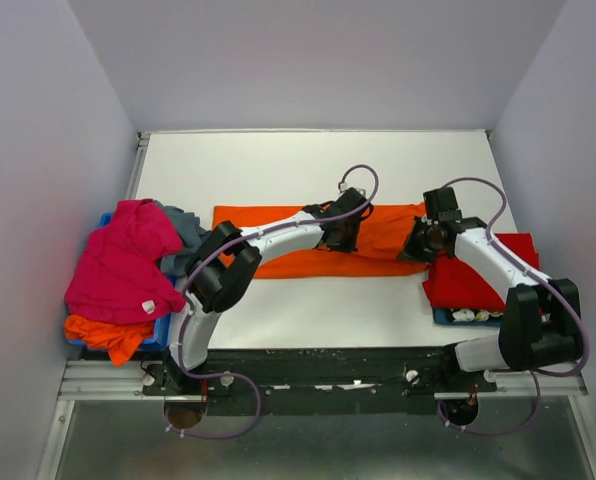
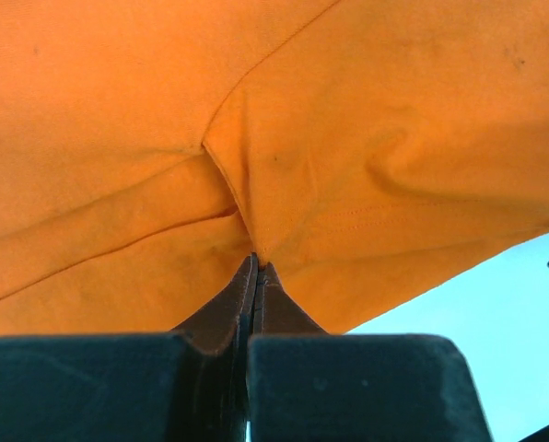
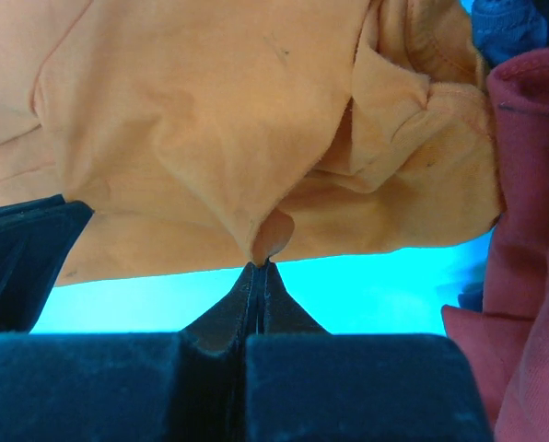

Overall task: Fold and stack the t-shirts
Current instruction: Fold the other side of the tshirt into a rectangle, then rotate the tshirt 90 degrees

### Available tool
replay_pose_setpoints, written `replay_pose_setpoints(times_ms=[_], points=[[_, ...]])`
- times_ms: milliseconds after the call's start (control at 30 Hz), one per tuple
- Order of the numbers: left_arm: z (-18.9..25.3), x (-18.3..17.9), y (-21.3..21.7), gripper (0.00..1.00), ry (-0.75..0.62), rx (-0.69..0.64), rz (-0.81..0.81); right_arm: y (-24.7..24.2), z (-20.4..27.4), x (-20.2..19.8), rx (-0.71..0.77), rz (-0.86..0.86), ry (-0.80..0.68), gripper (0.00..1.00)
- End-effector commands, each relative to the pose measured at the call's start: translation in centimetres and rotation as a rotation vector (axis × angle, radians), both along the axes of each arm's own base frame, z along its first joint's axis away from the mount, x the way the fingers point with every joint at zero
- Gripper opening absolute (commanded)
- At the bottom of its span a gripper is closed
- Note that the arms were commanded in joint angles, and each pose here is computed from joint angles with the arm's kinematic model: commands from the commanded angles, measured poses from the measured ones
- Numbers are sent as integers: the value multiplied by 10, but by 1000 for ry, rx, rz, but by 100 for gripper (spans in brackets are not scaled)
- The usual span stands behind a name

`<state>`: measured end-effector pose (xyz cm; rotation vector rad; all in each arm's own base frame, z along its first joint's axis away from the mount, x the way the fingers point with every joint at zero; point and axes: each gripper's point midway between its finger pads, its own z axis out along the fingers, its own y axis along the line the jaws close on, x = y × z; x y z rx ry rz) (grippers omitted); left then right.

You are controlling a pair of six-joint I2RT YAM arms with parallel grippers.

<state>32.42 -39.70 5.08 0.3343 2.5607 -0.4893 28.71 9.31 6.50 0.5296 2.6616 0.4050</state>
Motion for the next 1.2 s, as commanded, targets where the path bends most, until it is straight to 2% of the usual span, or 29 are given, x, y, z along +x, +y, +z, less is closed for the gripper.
replay_pose_setpoints(times_ms=[0,200,300,367,433,467,567,700,800,833,900,1033,1133,1167], points=[[33,1,10,0,-19,-8,-20,5,17,-2,29,0,3,1],[34,-4,14,0,9,3,-48,5,5,-12,31,-9,55,1],[27,-7,11,2,27,-2,-62,7,-6,-19,50,-18,75,6],[24,-11,7,15,50,-23,-79,8,-11,-22,63,-27,73,17],[26,-14,7,26,49,-39,-81,8,-12,-25,68,-32,67,21],[28,-13,8,35,39,-40,-78,7,-11,-25,61,-34,56,26],[43,-5,22,52,-15,0,-54,-3,-1,-18,13,-53,13,29],[64,17,59,54,-69,48,24,-10,7,-5,-27,-73,-38,25],[70,36,97,53,-96,83,104,-11,1,1,-33,-95,-25,18],[70,45,113,49,-97,91,144,-9,-3,4,-29,-98,-21,15],[65,64,147,39,-106,121,239,-7,-12,6,-19,-111,0,1],[53,95,188,13,-128,148,376,-3,-24,10,-18,-141,11,1],[45,114,214,0,-136,187,448,-6,-28,15,-39,-166,14,1],[42,119,221,0,-130,197,467,-7,-30,16,-42,-170,22,1]])
